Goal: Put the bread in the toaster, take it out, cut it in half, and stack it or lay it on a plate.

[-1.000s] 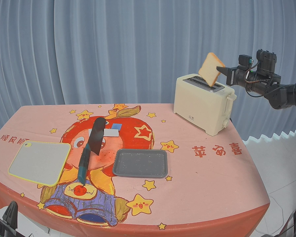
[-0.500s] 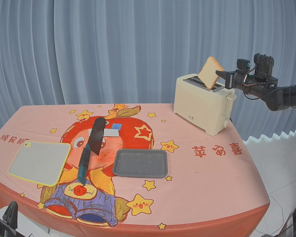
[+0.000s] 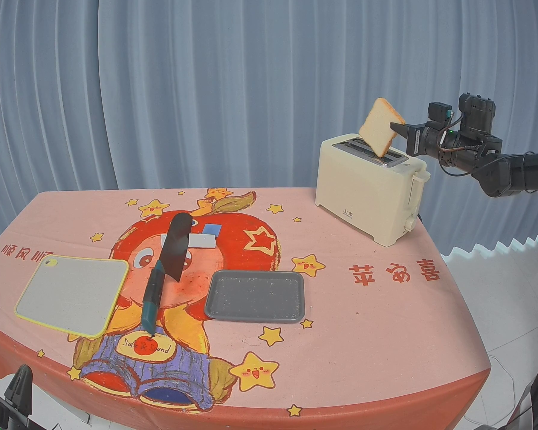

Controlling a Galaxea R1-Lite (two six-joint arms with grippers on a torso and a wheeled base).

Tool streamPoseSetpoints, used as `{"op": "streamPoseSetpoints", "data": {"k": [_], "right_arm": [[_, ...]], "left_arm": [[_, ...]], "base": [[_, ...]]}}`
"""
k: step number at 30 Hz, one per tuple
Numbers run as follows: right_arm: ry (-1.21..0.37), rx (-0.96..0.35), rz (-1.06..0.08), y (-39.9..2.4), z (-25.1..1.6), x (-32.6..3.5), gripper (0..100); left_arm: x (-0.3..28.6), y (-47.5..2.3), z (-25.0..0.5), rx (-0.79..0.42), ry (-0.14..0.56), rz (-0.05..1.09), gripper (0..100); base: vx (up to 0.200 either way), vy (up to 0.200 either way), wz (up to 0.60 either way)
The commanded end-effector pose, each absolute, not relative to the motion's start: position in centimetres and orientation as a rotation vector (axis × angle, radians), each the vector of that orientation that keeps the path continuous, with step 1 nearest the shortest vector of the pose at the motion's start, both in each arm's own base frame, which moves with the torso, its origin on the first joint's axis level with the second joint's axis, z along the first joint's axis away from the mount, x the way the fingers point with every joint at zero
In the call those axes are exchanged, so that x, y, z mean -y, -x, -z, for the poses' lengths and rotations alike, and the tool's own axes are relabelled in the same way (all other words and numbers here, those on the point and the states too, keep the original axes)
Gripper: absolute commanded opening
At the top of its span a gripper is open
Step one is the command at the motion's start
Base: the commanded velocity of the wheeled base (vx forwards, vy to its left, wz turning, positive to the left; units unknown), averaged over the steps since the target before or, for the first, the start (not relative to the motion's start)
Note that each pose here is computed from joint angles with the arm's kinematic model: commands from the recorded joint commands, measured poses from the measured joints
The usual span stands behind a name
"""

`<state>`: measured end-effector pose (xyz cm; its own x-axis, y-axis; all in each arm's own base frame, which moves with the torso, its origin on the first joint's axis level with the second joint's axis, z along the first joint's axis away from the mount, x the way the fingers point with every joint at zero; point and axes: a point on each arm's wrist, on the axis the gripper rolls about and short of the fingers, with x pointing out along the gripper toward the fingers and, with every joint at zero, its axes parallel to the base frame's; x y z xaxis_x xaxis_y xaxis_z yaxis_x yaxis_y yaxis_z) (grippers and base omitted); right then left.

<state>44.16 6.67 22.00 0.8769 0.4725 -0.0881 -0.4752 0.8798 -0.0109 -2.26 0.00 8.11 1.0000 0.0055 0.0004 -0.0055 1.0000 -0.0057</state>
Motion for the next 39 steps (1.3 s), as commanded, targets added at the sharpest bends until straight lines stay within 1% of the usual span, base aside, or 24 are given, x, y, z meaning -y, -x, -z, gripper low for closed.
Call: {"op": "streamPoseSetpoints", "data": {"k": [1,10,26,39], "right_arm": [[0.033,-0.089,-0.491,-44.4,-21.7,-6.5,0],[0.071,-0.112,-0.480,-44.7,-20.5,-6.0,0],[0.078,-0.154,-0.498,-44.4,-19.2,-6.6,0],[0.092,-0.153,-0.498,-44.5,-18.9,-6.7,0]], "left_arm": [[0.0,2.1,-7.6,-0.018,0.006,-0.006,0],[0.0,2.1,-7.6,-0.018,0.006,-0.006,0],[0.0,2.1,-7.6,-0.018,0.006,-0.006,0],[0.0,2.1,-7.6,-0.018,0.006,-0.006,0]], "base": [[0.000,0.000,0.00],[0.000,0.000,0.00],[0.000,0.000,0.00],[0.000,0.000,0.00]]}}
